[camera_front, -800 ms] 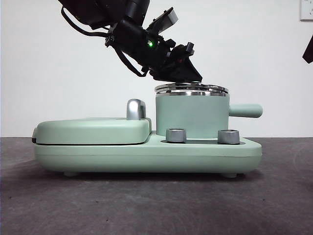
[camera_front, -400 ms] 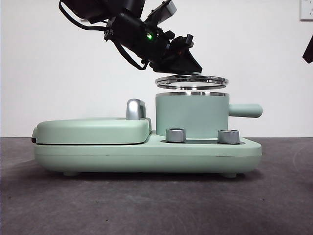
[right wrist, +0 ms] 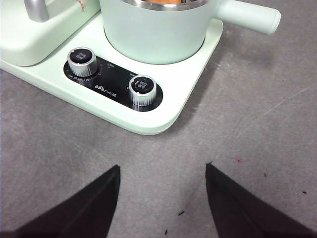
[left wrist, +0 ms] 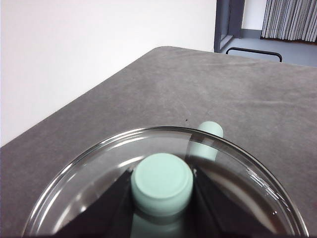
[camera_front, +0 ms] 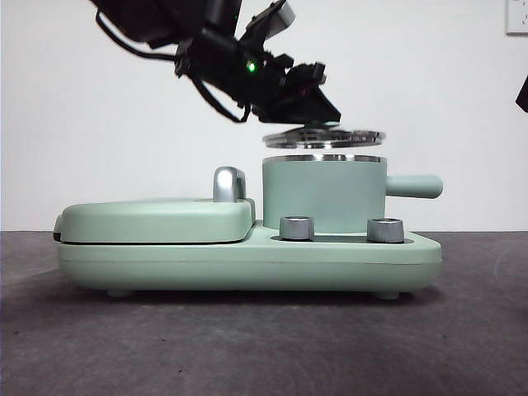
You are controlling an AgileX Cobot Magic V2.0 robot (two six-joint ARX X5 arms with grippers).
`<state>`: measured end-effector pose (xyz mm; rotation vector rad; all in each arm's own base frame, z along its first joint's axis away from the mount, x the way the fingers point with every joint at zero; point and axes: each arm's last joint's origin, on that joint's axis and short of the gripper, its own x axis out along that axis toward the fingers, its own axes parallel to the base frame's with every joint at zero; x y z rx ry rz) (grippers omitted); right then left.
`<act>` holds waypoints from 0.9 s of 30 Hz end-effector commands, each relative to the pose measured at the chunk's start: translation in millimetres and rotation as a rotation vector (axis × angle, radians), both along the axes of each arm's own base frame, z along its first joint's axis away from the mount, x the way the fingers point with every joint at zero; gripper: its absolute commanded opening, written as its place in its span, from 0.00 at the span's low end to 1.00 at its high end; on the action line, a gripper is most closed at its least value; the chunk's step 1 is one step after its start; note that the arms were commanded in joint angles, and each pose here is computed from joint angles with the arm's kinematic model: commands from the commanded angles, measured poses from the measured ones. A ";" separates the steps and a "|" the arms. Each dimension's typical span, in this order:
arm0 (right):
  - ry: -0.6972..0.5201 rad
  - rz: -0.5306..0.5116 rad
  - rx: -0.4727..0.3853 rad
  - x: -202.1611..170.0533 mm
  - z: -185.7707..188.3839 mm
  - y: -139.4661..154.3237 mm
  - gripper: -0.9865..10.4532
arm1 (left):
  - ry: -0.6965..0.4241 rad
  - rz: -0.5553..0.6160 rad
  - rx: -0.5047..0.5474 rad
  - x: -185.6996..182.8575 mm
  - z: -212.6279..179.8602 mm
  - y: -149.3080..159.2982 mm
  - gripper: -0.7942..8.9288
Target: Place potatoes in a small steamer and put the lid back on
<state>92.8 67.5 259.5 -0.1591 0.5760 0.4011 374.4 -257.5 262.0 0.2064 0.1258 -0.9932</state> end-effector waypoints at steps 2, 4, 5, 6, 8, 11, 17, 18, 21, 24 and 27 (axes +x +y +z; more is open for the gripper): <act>-0.001 0.002 0.009 0.2 0.9 1.5 0.32 | -0.029 0.001 -0.063 -2.0 3.8 1.7 0.10; -0.001 0.002 0.009 0.2 0.9 1.5 0.32 | -0.034 0.000 -0.066 -2.2 3.1 1.8 0.10; -0.001 0.002 0.009 0.2 0.9 1.5 0.32 | -0.034 0.000 -0.066 -2.2 3.1 1.8 0.10; -0.001 0.002 0.009 0.2 0.9 1.6 0.32 | -0.034 -0.002 -0.067 -2.3 3.1 1.8 0.10; -0.001 0.002 0.009 0.2 0.9 1.5 0.32 | -0.032 -0.003 -0.067 -2.3 3.1 1.8 0.10; -0.001 0.002 0.009 0.2 0.9 1.5 0.32 | -0.029 -0.005 -0.065 -2.4 2.6 1.7 0.10; -0.001 0.003 0.009 0.2 0.9 1.6 0.32 | -0.034 -0.006 -0.064 -2.3 2.8 1.7 0.10; -0.001 0.002 0.009 0.2 0.9 1.5 0.32 | -0.034 -0.006 -0.064 -2.3 2.8 1.7 0.10; -0.001 0.003 0.009 0.2 0.9 1.5 0.32 | -0.033 -0.006 -0.063 -2.1 2.2 1.6 0.10; -0.002 0.003 0.008 0.2 0.9 1.6 0.32 | -0.032 -0.006 -0.063 -1.9 1.5 1.5 0.10; -0.003 0.005 0.006 0.2 0.9 1.5 0.32 | -0.031 -0.008 -0.061 -2.0 0.3 0.5 0.10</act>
